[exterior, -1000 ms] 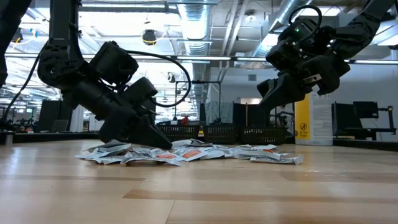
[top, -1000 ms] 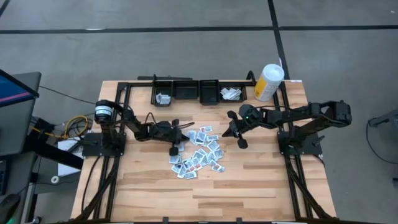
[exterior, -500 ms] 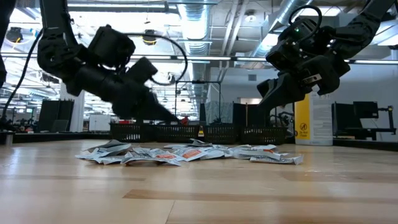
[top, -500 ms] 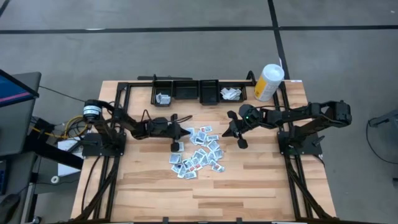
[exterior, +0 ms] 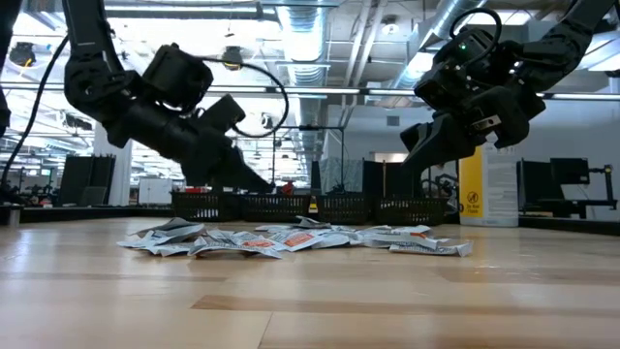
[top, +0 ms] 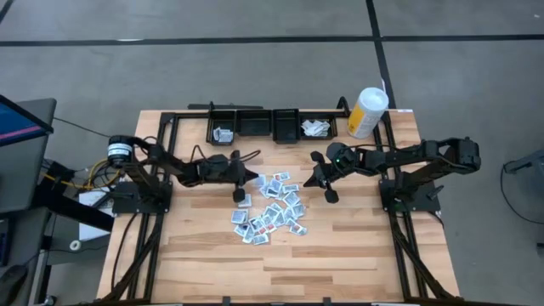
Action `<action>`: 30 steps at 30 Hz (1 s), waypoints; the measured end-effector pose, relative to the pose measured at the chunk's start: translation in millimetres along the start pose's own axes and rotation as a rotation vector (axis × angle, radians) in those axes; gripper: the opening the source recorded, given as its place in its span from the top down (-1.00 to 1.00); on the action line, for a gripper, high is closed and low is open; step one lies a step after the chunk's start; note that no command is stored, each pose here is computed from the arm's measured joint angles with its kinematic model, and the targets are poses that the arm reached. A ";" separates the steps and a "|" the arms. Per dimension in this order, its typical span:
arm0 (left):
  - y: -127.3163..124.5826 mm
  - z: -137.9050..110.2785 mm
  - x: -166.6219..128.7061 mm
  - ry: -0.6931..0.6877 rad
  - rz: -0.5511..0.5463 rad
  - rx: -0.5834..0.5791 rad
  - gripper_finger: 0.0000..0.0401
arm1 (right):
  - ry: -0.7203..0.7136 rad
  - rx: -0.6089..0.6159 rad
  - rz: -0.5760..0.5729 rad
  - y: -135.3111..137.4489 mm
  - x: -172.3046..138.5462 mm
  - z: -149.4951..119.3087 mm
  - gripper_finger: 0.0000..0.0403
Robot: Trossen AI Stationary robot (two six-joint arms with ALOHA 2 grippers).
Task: Pick & Place First Aid Supplies
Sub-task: Put the blue alcohol pad into the left black bin
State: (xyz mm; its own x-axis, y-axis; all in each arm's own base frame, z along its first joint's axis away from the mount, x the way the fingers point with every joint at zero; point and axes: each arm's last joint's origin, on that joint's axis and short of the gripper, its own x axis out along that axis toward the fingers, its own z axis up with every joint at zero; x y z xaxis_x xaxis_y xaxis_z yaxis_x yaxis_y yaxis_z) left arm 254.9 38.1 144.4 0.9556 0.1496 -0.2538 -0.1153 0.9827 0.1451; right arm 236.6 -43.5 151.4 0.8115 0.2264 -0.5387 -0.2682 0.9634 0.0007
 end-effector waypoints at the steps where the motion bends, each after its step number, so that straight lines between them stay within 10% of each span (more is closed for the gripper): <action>1: 1.8 -2.2 0.7 0.012 0.007 -0.002 0.87 | 0.000 0.000 0.000 0.0 0.0 0.0 1.00; 30: 8.7 -23.7 32.4 0.100 -0.018 -0.004 0.43 | 0.000 0.000 0.000 -0.1 0.0 0.0 1.00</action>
State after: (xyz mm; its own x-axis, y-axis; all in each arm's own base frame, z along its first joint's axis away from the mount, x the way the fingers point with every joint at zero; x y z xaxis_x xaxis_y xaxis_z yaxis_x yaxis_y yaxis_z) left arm 278.4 54.1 114.8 0.9258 0.1419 -0.3503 -0.0998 0.9857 0.1357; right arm 236.6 -43.6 151.4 0.8115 0.2261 -0.5388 -0.2679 0.9634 0.0008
